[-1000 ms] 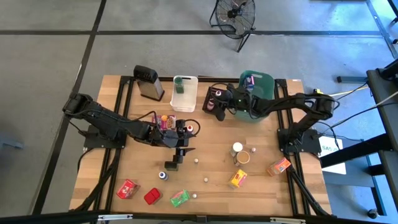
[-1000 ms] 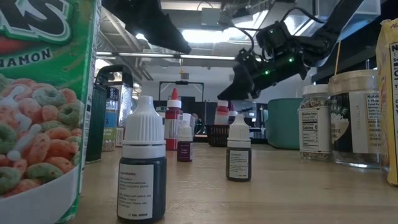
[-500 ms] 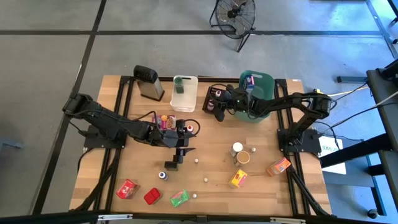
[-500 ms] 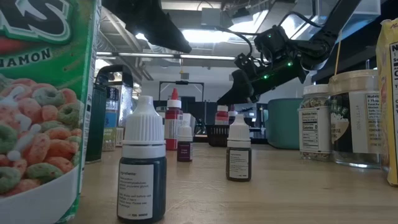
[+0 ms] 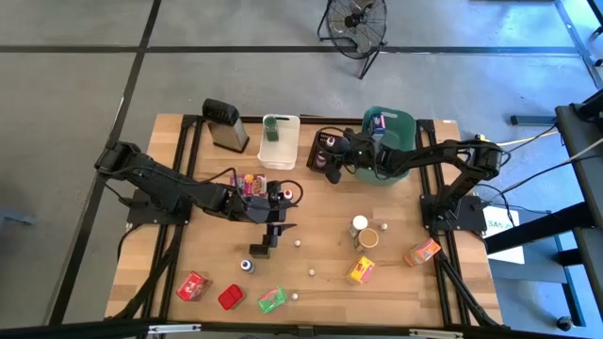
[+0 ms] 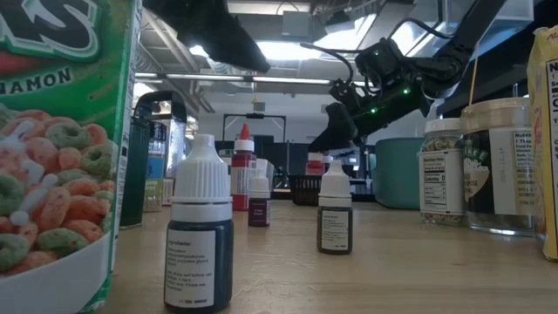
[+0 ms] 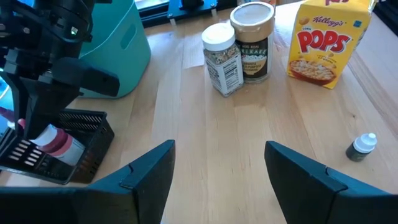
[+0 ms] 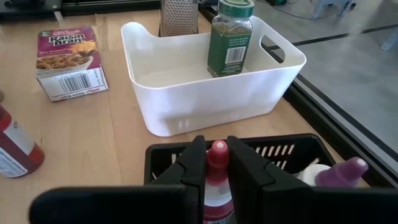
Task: Pick & Place Kitchen Items
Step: Put the large pink food coloring bottle into the black bin
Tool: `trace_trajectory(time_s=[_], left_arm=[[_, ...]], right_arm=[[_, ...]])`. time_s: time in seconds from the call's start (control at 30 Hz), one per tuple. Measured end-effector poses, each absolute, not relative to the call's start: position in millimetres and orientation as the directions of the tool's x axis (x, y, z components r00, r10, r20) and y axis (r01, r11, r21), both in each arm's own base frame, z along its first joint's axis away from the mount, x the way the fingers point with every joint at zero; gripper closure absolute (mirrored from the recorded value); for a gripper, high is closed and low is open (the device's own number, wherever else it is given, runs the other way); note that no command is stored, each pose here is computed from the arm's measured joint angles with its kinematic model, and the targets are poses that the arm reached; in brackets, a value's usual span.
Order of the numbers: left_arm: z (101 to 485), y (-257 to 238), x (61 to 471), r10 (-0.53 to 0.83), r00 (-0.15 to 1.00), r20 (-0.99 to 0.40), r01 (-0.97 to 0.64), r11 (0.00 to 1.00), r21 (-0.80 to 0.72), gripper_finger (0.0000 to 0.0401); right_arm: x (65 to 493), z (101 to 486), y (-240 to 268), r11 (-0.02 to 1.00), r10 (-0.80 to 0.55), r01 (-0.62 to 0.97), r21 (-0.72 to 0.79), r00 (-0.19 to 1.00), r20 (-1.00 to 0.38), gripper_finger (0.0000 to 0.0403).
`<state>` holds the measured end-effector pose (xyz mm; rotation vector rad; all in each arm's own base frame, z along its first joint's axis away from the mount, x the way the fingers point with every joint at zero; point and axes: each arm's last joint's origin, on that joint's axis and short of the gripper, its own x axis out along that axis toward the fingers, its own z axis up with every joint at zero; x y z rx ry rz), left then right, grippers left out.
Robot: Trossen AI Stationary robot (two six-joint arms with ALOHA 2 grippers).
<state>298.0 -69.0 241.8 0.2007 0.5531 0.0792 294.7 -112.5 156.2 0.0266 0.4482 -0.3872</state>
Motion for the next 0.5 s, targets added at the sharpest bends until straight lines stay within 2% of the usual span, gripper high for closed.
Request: trace_trajectory(time_s=[0.5], left_arm=[[242.6, -69.1, 298.5, 0.127, 0.854, -0.505, -0.017, 0.976, 0.218, 0.0159]], right_arm=[[294.1, 155.4, -112.4, 0.925, -0.364, 0.376, -0.063, 0.821, -0.441, 0.0359]])
